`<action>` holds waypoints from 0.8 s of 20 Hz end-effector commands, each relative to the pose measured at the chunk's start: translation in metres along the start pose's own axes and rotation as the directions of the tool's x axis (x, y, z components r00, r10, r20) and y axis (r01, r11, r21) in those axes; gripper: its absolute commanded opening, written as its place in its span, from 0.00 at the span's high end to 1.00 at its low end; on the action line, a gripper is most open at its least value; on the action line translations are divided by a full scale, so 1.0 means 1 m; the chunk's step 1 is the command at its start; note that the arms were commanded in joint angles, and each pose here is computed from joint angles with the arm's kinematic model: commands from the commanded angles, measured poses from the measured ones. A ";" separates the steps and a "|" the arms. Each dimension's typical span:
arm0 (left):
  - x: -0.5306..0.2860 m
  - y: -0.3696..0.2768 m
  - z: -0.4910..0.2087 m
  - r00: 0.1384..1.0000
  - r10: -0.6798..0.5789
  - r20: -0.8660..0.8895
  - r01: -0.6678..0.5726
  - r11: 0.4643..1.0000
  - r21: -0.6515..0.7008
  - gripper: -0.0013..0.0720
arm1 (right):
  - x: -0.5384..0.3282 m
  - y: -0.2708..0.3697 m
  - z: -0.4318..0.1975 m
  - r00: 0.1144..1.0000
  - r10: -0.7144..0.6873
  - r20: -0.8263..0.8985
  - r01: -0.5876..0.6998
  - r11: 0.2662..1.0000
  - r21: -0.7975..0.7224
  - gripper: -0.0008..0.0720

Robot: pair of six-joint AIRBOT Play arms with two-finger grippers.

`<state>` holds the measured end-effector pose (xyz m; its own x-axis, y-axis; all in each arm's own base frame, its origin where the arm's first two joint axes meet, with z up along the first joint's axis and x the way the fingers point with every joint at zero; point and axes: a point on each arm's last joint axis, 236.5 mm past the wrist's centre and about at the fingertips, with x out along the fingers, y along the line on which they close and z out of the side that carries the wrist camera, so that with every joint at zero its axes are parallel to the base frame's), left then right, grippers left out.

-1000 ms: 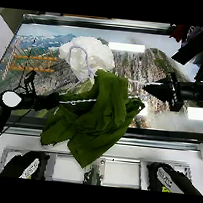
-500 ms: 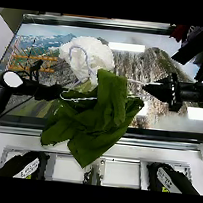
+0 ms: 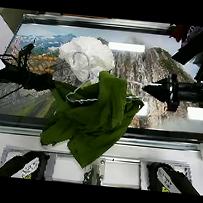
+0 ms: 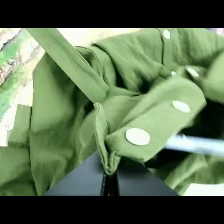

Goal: Fold the clothes and pants, and hang the long-sleeved shirts on hangers.

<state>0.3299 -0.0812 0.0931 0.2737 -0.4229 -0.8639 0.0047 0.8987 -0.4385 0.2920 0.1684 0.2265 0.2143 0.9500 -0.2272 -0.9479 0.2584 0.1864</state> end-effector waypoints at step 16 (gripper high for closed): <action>-0.161 -0.165 0.034 0.933 -0.199 0.301 0.060 0.908 0.414 0.96 | 0.075 0.023 0.006 0.936 0.074 0.345 -0.110 0.990 0.088 0.98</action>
<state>0.3256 -0.1476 0.2775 0.4960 -0.5167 -0.6979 0.3726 0.8526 -0.3664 0.2830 0.2282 0.2099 0.1859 0.9802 0.0685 -0.9353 0.1551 0.3181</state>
